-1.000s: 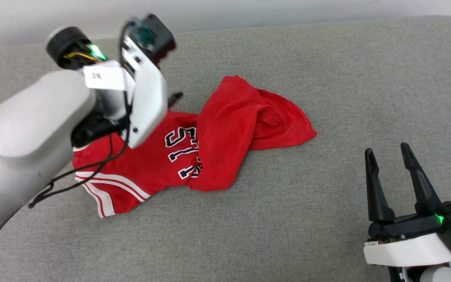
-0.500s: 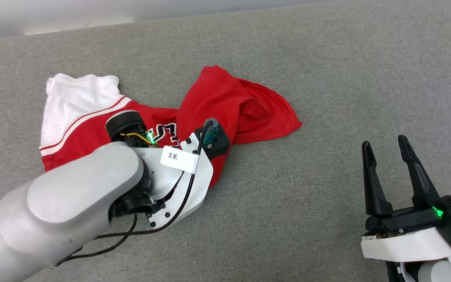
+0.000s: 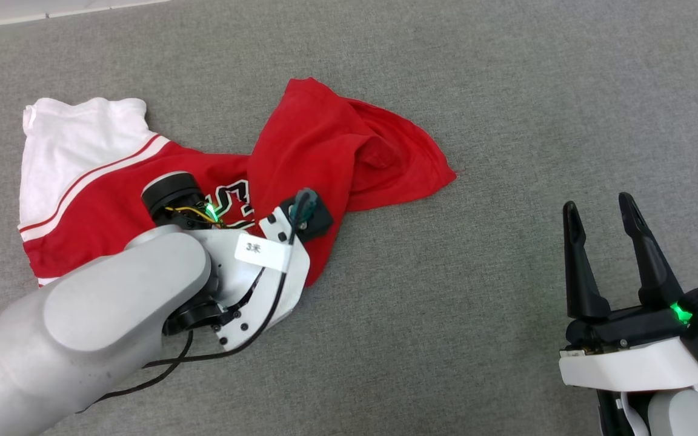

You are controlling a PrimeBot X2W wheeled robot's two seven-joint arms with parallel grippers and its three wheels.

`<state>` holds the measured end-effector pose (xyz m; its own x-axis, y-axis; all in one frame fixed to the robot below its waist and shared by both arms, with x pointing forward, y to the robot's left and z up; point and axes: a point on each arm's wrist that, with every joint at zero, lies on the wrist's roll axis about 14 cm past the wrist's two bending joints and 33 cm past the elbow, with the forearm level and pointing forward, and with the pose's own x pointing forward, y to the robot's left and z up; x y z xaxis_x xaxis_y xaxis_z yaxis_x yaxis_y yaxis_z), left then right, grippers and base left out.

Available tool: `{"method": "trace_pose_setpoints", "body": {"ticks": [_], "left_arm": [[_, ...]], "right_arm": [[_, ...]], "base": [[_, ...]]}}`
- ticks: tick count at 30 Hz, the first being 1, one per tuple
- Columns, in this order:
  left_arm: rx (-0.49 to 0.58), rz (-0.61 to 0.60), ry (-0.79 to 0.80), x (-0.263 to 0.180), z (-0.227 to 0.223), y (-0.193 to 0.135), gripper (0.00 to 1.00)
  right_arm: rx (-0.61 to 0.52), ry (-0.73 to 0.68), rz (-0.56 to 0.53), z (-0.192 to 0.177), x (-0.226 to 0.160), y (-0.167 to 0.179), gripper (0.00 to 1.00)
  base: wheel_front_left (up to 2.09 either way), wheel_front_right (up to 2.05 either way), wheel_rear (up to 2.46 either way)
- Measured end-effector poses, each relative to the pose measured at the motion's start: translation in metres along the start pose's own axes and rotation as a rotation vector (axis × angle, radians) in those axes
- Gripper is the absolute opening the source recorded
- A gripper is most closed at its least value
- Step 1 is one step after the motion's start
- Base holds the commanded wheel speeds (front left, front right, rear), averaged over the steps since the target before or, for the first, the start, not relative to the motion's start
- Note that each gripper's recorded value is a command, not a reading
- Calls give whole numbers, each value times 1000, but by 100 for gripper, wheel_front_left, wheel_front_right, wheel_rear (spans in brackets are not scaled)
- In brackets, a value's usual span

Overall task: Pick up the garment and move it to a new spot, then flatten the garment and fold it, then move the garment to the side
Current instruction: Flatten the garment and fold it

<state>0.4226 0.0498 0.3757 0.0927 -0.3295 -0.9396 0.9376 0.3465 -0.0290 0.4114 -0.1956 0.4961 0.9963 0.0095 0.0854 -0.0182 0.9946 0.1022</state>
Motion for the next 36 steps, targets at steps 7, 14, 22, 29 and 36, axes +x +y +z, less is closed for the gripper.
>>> {"method": "trace_pose_setpoints", "body": {"ticks": [7, 14, 22, 29, 36], "left_arm": [[10, -26, -192, -22, 41, -13, 0], [144, -48, -487, -82, 122, -44, 0], [226, -84, -730, -111, 202, -53, 0], [164, -8, -581, -45, 187, -10, 0], [77, 1, -368, 34, 128, 12, 0]], "right_arm": [[2, -20, 0, 8, -2, 0, 100], [4, -66, 8, 26, -8, 4, 100], [-4, -53, -36, 24, -15, -10, 100], [-7, -14, -87, 12, -16, -27, 100], [-20, 16, -116, 2, -14, -37, 100]], "base": [[0, 0, 0], [0, 0, 0], [0, 0, 0], [0, 0, 0], [0, 0, 0]]}}
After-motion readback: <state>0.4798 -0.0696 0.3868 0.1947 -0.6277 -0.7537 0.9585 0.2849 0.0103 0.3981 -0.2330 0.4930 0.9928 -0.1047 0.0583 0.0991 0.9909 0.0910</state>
